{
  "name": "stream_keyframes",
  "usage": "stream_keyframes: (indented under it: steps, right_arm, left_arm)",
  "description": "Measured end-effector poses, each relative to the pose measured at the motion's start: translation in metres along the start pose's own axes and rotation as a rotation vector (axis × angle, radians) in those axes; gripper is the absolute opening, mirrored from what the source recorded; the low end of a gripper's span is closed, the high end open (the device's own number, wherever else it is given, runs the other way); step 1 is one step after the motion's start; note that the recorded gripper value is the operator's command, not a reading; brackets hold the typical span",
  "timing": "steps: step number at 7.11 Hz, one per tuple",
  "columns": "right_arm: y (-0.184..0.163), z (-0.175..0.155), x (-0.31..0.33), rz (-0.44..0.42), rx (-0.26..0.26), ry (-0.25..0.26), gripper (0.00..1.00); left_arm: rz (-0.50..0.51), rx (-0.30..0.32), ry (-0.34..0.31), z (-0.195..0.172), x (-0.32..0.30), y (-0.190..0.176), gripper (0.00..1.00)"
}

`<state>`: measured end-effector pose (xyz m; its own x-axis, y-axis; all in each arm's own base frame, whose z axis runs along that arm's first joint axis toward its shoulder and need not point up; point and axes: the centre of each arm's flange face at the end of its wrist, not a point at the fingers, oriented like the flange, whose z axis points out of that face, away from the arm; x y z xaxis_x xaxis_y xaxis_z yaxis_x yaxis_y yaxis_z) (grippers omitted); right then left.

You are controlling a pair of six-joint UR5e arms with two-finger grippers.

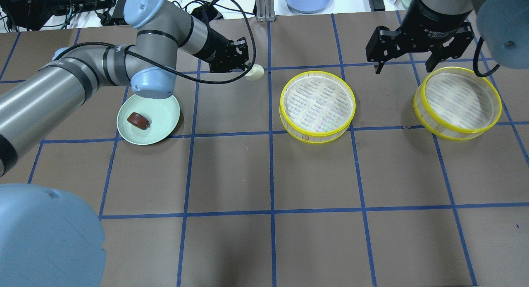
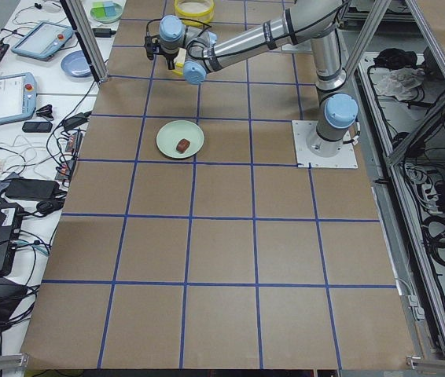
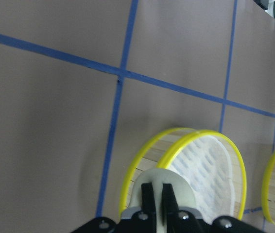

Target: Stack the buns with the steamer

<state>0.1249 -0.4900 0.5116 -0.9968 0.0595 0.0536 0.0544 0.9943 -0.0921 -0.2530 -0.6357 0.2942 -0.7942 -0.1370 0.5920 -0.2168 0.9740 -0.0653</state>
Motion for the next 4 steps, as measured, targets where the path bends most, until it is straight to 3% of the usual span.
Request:
stream_keyframes:
  steps: [2, 3, 4]
  right_arm:
    - [-0.005, 0.000, 0.013, 0.011, 0.004, -0.001, 1.00]
    - [-0.010, 0.002, 0.032, 0.008, 0.001, -0.002, 1.00]
    - [-0.016, 0.004, 0.060, 0.004, -0.003, -0.001, 1.00]
  left_arm:
    - [-0.003, -0.049, 0.016, 0.054, 0.022, 0.026, 0.04]
    - [-0.011, -0.066, 0.013, 0.077, 0.027, 0.038, 0.69]
    - [-0.019, -0.077, 0.005, 0.094, 0.029, 0.046, 0.99]
